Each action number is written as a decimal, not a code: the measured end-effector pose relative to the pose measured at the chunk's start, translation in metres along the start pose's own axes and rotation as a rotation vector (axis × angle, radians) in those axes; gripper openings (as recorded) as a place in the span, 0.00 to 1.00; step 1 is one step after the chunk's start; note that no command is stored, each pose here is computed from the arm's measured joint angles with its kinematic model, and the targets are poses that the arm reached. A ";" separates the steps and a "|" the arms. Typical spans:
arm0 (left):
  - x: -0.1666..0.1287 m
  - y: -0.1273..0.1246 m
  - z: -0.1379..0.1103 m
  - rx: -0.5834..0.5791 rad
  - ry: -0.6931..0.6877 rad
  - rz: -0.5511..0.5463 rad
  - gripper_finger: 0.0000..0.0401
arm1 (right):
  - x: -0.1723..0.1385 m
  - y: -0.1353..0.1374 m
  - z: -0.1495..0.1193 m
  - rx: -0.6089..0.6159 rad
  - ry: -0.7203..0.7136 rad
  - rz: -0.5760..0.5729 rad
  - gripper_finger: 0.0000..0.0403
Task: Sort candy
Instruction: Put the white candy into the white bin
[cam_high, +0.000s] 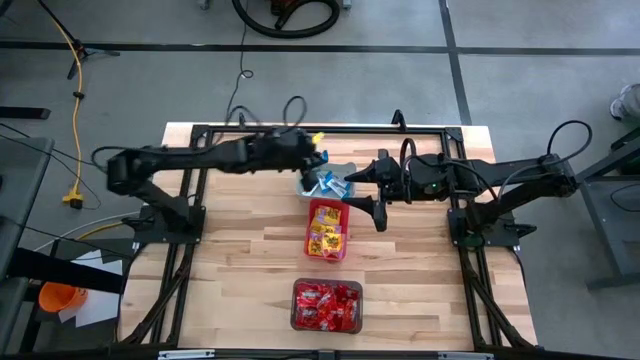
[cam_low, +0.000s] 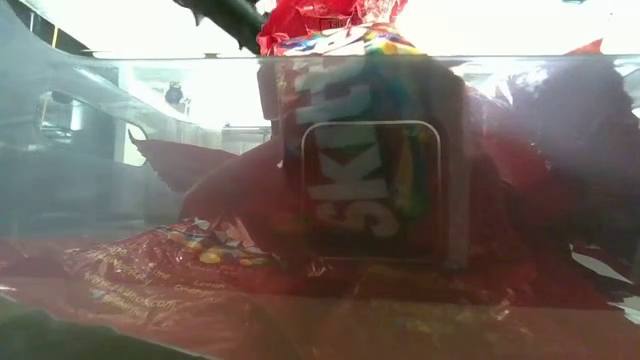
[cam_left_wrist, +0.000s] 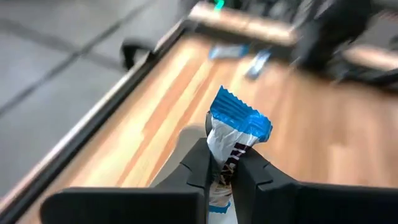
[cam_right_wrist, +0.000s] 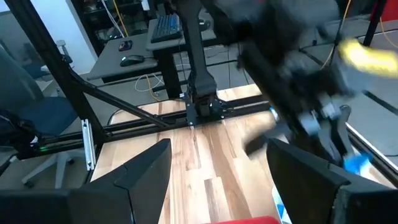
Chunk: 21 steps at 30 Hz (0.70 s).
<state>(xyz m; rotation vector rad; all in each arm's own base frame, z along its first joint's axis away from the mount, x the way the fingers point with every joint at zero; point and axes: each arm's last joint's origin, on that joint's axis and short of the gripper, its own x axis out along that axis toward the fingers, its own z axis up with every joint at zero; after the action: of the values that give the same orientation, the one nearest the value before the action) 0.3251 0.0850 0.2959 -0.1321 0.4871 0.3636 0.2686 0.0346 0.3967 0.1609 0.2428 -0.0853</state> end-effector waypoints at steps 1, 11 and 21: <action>0.010 0.004 -0.005 -0.016 0.043 0.024 0.06 | -0.001 0.000 0.001 0.001 -0.004 -0.002 0.64; 0.053 0.014 -0.043 -0.165 0.293 0.088 0.42 | -0.014 -0.003 0.005 0.005 -0.024 -0.025 0.64; 0.006 0.012 -0.009 -0.213 0.167 -0.097 0.63 | -0.016 -0.006 0.000 -0.011 0.024 -0.100 0.64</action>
<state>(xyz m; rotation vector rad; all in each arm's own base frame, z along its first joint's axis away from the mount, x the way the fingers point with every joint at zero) 0.3219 0.0959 0.2843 -0.3939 0.6042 0.3100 0.2521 0.0295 0.3998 0.1386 0.2755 -0.1815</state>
